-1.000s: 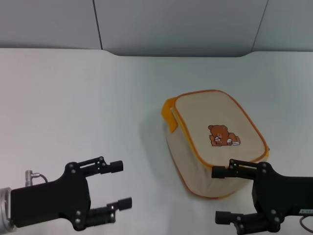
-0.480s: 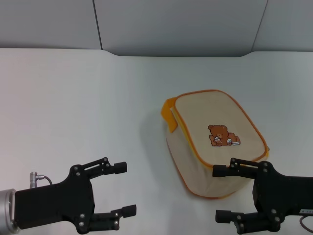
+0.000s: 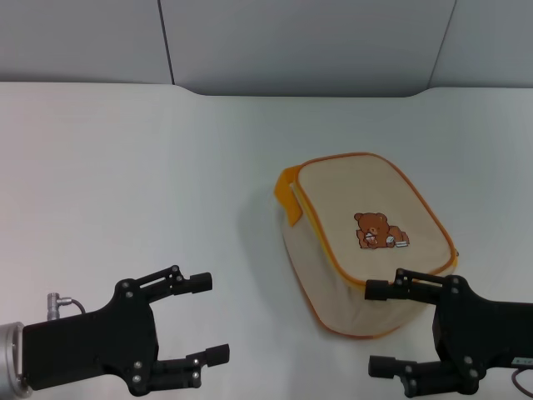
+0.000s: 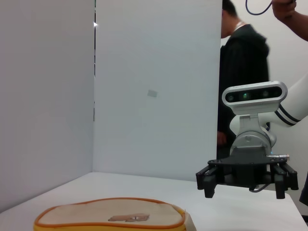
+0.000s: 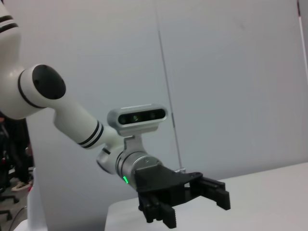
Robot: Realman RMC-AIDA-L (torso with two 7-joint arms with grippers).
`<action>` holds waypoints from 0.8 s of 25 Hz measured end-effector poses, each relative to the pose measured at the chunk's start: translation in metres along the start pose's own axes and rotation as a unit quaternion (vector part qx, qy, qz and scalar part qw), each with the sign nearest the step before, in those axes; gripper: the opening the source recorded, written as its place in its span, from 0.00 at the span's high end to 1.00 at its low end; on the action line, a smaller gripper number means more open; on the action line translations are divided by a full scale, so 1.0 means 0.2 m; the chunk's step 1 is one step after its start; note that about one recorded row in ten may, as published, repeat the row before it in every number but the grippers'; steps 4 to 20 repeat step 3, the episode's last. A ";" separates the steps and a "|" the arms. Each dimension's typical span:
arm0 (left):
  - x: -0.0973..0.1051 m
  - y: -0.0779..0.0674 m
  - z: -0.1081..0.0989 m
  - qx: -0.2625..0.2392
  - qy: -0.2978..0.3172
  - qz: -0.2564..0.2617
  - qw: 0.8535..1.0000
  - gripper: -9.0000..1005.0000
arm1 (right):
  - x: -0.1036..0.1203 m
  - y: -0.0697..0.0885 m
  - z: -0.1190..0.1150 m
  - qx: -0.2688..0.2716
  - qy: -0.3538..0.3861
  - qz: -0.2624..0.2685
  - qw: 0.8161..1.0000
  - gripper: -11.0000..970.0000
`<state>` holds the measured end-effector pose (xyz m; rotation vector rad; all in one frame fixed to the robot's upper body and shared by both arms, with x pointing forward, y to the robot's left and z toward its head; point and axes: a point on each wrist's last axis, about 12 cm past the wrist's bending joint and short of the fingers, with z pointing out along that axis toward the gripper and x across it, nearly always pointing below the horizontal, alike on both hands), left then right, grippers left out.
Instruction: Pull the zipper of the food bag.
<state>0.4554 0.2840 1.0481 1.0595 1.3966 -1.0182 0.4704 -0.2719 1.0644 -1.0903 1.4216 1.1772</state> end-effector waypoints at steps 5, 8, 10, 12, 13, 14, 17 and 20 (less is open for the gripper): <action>0.00 0.00 0.00 -0.001 -0.001 0.005 1.000 0.17 | 0.00 0.00 0.00 0.007 -0.007 -0.002 1.000 0.13; 0.00 0.00 0.00 -0.001 -0.001 0.005 1.000 0.17 | 0.00 0.00 0.00 0.007 -0.007 -0.002 1.000 0.13; 0.00 0.00 0.00 -0.001 -0.001 0.005 1.000 0.17 | 0.00 0.00 0.00 0.007 -0.007 -0.002 1.000 0.13; 0.00 0.00 0.00 -0.001 -0.001 0.005 1.000 0.17 | 0.00 0.00 0.00 0.007 -0.007 -0.002 1.000 0.13; 0.00 0.00 0.00 -0.001 -0.001 0.005 1.000 0.17 | 0.00 0.00 0.00 0.007 -0.007 -0.002 1.000 0.13; 0.00 0.00 0.00 -0.001 -0.001 0.005 1.000 0.17 | 0.00 0.00 0.00 0.007 -0.007 -0.002 1.000 0.13; 0.00 0.00 0.00 -0.001 -0.001 0.005 1.000 0.17 | 0.00 0.00 0.00 0.007 -0.007 -0.002 1.000 0.13; 0.00 0.00 0.00 -0.001 -0.001 0.005 1.000 0.17 | 0.00 0.00 0.00 0.007 -0.007 -0.002 1.000 0.13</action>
